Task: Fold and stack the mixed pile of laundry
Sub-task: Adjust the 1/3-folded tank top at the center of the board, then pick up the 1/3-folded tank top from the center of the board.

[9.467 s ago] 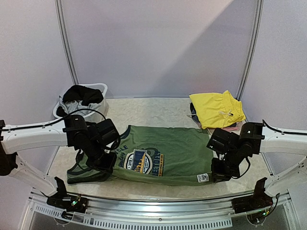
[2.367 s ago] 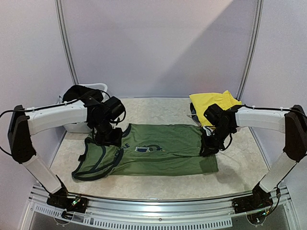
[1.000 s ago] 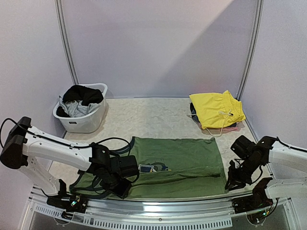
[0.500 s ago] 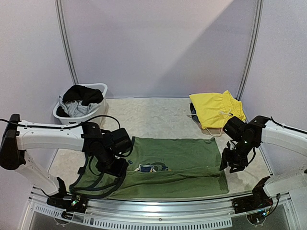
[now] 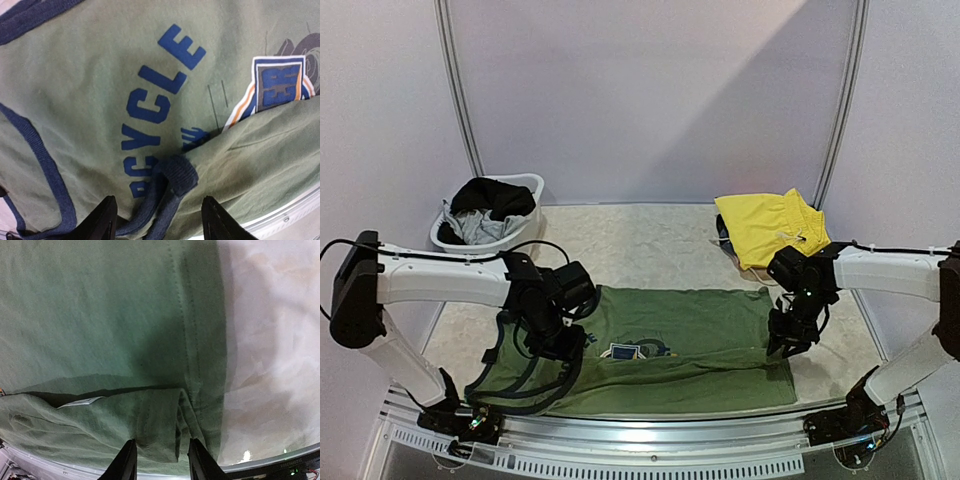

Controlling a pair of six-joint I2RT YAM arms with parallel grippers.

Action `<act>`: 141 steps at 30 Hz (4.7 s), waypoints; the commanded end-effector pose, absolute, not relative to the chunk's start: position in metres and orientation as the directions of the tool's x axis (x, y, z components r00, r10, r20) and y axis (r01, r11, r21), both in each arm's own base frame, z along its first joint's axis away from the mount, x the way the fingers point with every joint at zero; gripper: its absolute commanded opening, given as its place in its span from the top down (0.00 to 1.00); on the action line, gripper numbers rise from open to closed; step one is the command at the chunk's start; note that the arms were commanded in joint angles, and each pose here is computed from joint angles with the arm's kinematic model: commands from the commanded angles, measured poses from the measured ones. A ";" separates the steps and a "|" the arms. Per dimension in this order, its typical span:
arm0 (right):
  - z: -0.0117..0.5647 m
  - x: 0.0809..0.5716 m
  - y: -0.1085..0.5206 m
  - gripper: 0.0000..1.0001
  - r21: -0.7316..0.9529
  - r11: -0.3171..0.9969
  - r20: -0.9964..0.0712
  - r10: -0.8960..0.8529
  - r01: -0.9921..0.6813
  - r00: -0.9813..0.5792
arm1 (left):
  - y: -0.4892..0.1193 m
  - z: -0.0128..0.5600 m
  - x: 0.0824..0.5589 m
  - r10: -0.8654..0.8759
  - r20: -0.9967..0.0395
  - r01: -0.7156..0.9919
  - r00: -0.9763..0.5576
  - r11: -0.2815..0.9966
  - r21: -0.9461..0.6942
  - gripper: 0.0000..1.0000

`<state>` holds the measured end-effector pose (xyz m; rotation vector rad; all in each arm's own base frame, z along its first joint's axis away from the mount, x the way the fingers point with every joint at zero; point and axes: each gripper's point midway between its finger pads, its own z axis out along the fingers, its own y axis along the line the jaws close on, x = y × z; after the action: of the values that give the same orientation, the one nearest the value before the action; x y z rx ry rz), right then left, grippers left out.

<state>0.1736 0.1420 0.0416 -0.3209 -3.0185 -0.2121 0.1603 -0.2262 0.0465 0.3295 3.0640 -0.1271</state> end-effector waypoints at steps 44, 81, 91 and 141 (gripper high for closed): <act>0.162 -0.014 0.124 1.00 0.386 0.863 0.498 0.103 0.326 -0.861 | -0.224 0.108 0.034 0.351 0.022 0.298 -0.936 0.825 -0.480 0.97; 0.080 0.073 0.105 1.00 -0.002 0.931 0.268 0.352 0.364 -0.897 | -0.236 0.072 0.096 0.298 0.152 0.261 -0.942 0.939 -0.222 0.96; 0.066 0.128 0.113 0.99 -0.023 0.944 0.166 0.328 0.329 -0.930 | -0.232 0.063 0.113 0.263 0.163 0.244 -0.951 0.961 -0.129 0.91; 0.020 0.375 0.128 0.56 0.093 0.960 0.029 0.264 0.266 -0.964 | -0.261 0.017 0.378 0.223 -0.030 0.224 -0.974 0.960 -0.169 0.55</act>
<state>0.3791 0.1285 0.0363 -0.4206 -3.1260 -0.1650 0.3758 -0.2691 0.0365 0.3458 3.0716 -0.2703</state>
